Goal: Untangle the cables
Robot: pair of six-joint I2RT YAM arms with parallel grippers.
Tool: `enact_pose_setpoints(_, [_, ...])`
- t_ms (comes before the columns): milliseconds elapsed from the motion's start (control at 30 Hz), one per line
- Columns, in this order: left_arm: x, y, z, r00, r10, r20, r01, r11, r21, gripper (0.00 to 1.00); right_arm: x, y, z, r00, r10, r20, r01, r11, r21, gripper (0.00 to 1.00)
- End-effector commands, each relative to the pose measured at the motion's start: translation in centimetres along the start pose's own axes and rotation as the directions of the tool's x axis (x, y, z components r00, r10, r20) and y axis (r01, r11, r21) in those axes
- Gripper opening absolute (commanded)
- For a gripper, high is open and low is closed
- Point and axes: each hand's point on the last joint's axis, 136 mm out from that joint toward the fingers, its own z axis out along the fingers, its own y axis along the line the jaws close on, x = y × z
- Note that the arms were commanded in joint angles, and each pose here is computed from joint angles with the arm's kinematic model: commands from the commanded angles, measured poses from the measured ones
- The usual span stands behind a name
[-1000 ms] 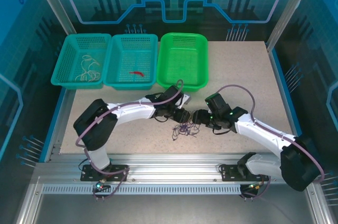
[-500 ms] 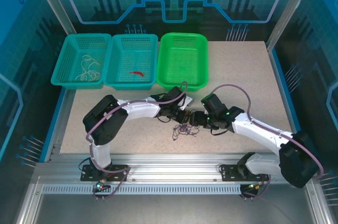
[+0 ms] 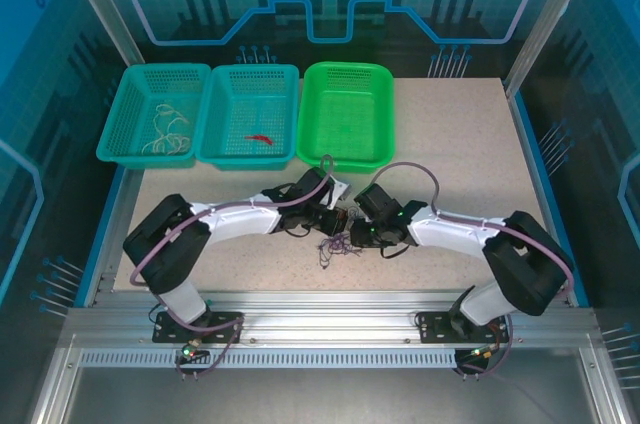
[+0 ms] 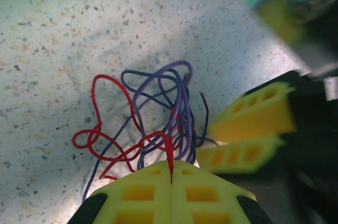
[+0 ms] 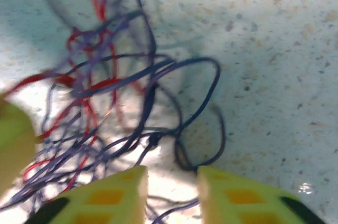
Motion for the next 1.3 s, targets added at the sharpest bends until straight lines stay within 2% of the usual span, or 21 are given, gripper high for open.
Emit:
enact_pose_setpoints(0, [-1.8, -0.9, -1.7, 0.995, -0.028, 0.094, 0.026, 0.999, 0.031, 0.18, -0.2, -0.9, 0.3, 1.000, 0.005, 0.020, -0.006, 0.999, 0.047, 0.14])
enact_pose_setpoints(67, [-2.0, -0.4, -2.5, 0.992, -0.041, 0.119, 0.039, 0.999, 0.021, 0.27, -0.1, -1.6, 0.2, 0.999, 0.023, 0.029, -0.025, 0.998, 0.055, 0.05])
enact_pose_setpoints(167, [-1.8, 0.8, -3.1, 0.990, -0.049, 0.130, 0.050, 0.999, 0.002, 0.29, 0.0, -1.4, 0.0, 1.000, 0.001, 0.028, -0.001, 1.000, 0.012, 0.00])
enact_pose_setpoints(267, [-1.1, 2.4, -3.1, 0.995, -0.028, 0.099, 0.032, 0.999, -0.042, 0.30, -0.1, -1.1, -0.4, 0.999, -0.038, 0.024, 0.038, 0.999, 0.001, 0.00])
enact_pose_setpoints(333, [-0.4, 2.9, -2.5, 0.998, 0.037, 0.048, -0.034, 0.998, -0.060, 0.30, -0.2, -0.9, -0.7, 0.998, -0.053, 0.025, 0.053, 0.999, -0.002, 0.00])
enact_pose_setpoints(467, [1.5, 2.7, -0.9, 0.979, 0.192, -0.073, -0.193, 0.981, -0.004, 0.34, -0.3, -0.9, -0.9, 0.998, -0.055, 0.023, 0.055, 0.998, -0.004, 0.00])
enact_pose_setpoints(567, [1.8, 3.4, -0.2, 0.964, 0.243, -0.111, -0.246, 0.969, -0.019, 0.37, -0.4, -0.5, -1.0, 0.998, -0.060, 0.016, 0.060, 0.998, -0.019, 0.00])
enact_pose_setpoints(733, [0.8, 3.3, 1.1, 0.964, 0.243, -0.108, -0.245, 0.970, -0.005, 0.41, -0.6, -0.2, -1.0, 0.998, -0.065, 0.009, 0.065, 0.998, -0.025, 0.00])
enact_pose_setpoints(967, [0.3, 2.0, 2.6, 0.968, 0.234, -0.089, -0.226, 0.970, 0.087, 0.43, -0.4, -0.2, -1.0, 0.998, -0.068, -0.002, 0.068, 0.997, -0.020, 0.00])
enact_pose_setpoints(1067, [0.7, 2.7, 3.2, 0.968, 0.224, -0.115, -0.218, 0.974, 0.067, 0.40, -0.5, -0.2, -1.1, 0.998, -0.067, -0.003, 0.067, 0.998, -0.018, 0.00])
enact_pose_setpoints(1167, [1.2, 3.4, 3.6, 0.968, 0.211, -0.138, -0.207, 0.977, 0.038, 0.31, -0.6, -0.1, -1.3, 0.998, -0.068, 0.002, 0.068, 0.998, -0.020, 0.03])
enact_pose_setpoints(1267, [1.4, 3.5, 3.6, 0.971, 0.195, -0.136, -0.192, 0.981, 0.035, 0.09, -0.9, 0.6, -1.8, 0.996, -0.084, 0.029, 0.085, 0.995, -0.059, 0.12])
